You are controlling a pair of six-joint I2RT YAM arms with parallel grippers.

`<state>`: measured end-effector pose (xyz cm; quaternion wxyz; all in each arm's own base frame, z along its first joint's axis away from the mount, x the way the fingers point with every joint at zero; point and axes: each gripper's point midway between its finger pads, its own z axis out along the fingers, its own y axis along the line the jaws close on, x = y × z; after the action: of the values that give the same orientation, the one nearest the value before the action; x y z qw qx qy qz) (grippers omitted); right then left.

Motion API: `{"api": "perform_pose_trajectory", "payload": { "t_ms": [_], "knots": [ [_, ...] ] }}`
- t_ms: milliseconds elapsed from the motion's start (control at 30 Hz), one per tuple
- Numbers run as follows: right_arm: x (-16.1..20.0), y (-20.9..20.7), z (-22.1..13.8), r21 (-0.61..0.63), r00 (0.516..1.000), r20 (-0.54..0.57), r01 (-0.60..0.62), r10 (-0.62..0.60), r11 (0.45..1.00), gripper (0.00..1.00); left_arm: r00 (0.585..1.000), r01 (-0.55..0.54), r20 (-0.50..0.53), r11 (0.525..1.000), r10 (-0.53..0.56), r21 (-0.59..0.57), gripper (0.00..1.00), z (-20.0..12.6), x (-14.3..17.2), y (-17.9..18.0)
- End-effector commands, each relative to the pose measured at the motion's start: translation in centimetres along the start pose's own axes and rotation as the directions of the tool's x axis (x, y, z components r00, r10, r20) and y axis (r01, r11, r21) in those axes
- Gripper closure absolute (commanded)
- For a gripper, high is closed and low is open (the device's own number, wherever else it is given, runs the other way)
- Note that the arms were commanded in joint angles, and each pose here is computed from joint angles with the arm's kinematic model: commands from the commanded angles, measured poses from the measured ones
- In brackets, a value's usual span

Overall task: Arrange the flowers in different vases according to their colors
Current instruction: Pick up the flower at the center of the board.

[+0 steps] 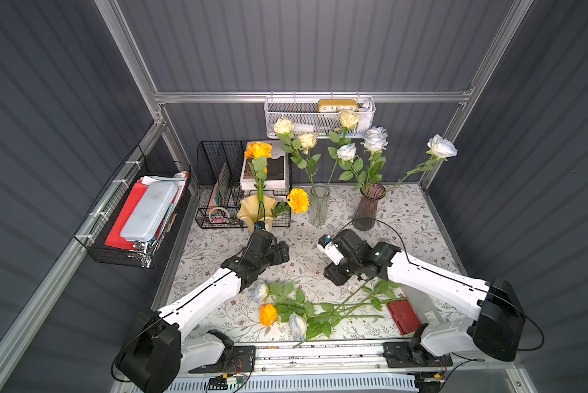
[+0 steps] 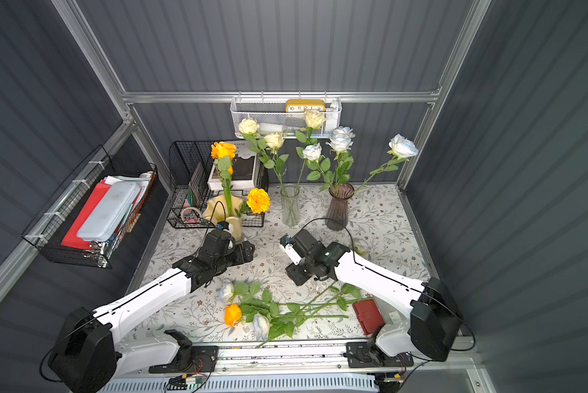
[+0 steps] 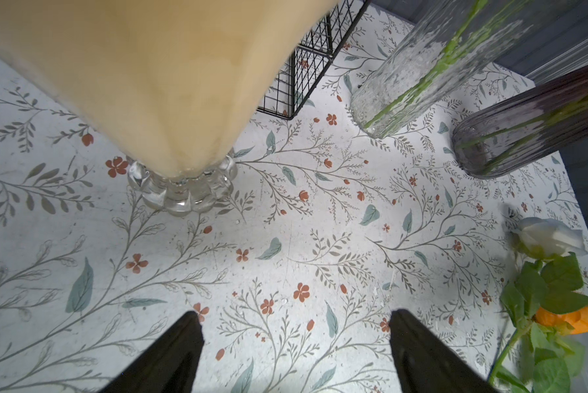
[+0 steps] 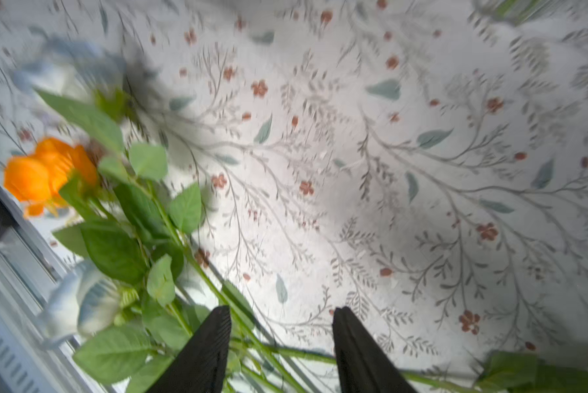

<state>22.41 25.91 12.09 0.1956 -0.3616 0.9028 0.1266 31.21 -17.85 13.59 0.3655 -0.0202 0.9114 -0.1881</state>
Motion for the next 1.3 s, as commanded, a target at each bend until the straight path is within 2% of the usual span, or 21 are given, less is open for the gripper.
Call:
{"api": "perform_pose_trajectory", "payload": {
  "t_ms": [0,267,467,700,967,1267],
  "knots": [
    [2.2,1.3,-0.3,-0.021,0.984,-0.126,0.124,-0.126,0.992,0.47,1.000,0.000,0.009,1.000,0.000,0.004,0.10,-0.2,0.0,0.2],
    [2.9,4.5,2.1,-0.079,0.936,-0.167,0.300,-0.310,0.951,0.49,1.000,-0.005,0.014,1.000,0.005,0.003,0.10,-0.1,0.0,0.2],
    [3.6,6.1,4.2,-0.118,0.909,-0.201,0.349,-0.366,0.930,0.52,1.000,-0.001,0.016,1.000,0.001,0.017,0.10,-0.2,0.0,0.0],
    [4.4,6.6,6.1,-0.138,0.892,-0.241,0.358,-0.382,0.924,0.55,1.000,-0.002,0.015,1.000,0.002,0.009,0.10,-0.2,0.1,0.2],
    [4.2,6.9,7.7,-0.136,0.892,-0.237,0.362,-0.385,0.922,0.65,1.000,-0.002,0.008,1.000,0.002,0.005,0.10,0.0,0.4,0.4],
    [5.0,6.9,8.9,-0.114,0.878,-0.265,0.383,-0.399,0.917,0.67,1.000,-0.001,0.005,1.000,0.001,-0.001,0.10,0.1,0.7,0.6]
  ]
}}
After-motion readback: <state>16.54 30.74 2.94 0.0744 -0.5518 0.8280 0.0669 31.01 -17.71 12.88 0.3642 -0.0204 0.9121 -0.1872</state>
